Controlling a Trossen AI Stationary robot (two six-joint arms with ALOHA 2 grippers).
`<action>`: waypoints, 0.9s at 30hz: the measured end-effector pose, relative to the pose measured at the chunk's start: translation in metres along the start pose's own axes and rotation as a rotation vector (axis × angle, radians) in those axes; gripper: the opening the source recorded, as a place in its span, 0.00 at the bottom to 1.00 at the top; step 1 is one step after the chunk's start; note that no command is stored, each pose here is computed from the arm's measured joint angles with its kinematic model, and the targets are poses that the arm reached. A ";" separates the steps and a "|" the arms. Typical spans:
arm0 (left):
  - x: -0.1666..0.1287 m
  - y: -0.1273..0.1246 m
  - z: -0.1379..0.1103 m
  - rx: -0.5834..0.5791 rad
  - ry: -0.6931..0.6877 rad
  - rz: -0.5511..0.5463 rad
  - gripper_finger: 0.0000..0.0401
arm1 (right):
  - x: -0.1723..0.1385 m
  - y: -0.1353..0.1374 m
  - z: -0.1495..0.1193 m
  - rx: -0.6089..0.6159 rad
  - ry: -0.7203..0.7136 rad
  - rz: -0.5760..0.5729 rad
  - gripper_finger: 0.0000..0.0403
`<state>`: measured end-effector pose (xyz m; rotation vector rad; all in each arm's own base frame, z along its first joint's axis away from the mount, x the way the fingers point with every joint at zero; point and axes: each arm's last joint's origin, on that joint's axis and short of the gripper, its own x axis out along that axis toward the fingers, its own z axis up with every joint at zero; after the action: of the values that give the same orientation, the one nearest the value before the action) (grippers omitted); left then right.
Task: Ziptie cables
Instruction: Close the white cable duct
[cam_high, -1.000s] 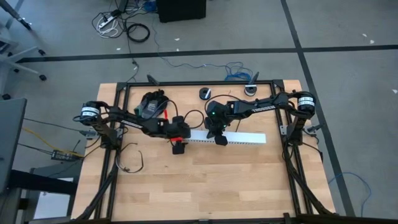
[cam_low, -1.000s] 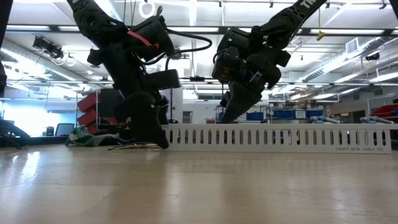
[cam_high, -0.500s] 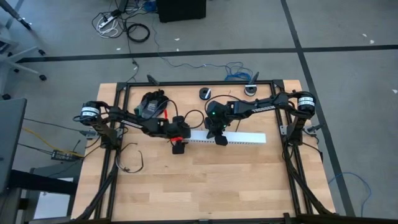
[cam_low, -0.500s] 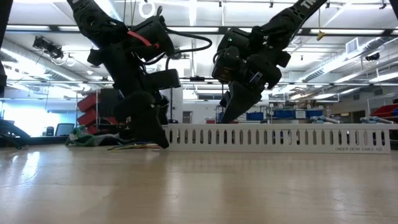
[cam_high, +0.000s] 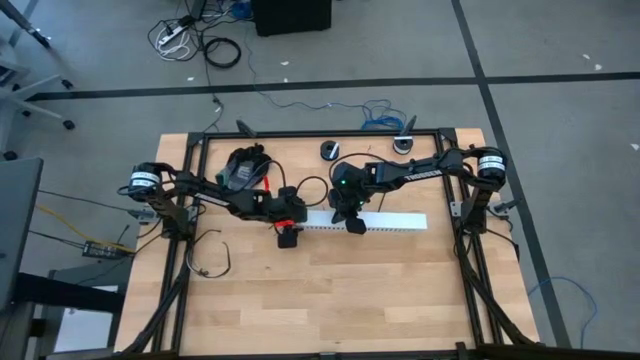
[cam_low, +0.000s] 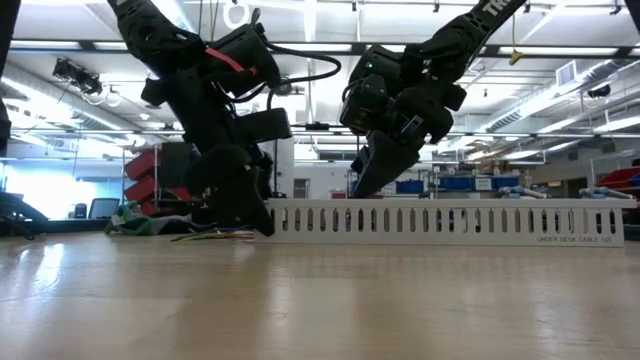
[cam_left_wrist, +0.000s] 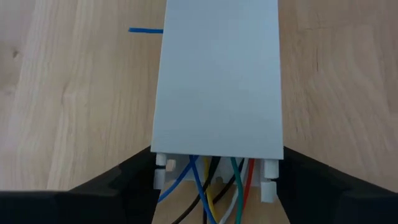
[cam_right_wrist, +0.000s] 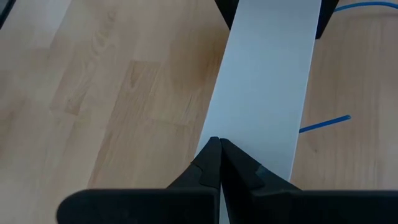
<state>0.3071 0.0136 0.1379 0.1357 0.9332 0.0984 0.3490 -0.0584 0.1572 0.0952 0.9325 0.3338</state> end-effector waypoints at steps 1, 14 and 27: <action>0.000 0.000 0.000 0.000 -0.001 -0.002 0.66 | 0.000 0.000 0.000 -0.001 -0.002 0.001 0.00; 0.000 0.000 0.000 -0.006 0.001 -0.001 0.66 | 0.000 0.000 0.001 -0.005 -0.010 0.004 0.00; 0.000 0.000 0.000 -0.002 0.004 0.001 0.63 | -0.001 -0.002 0.002 -0.022 -0.033 0.010 0.00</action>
<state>0.3068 0.0135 0.1378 0.1342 0.9373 0.1011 0.3511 -0.0600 0.1587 0.0849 0.8959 0.3513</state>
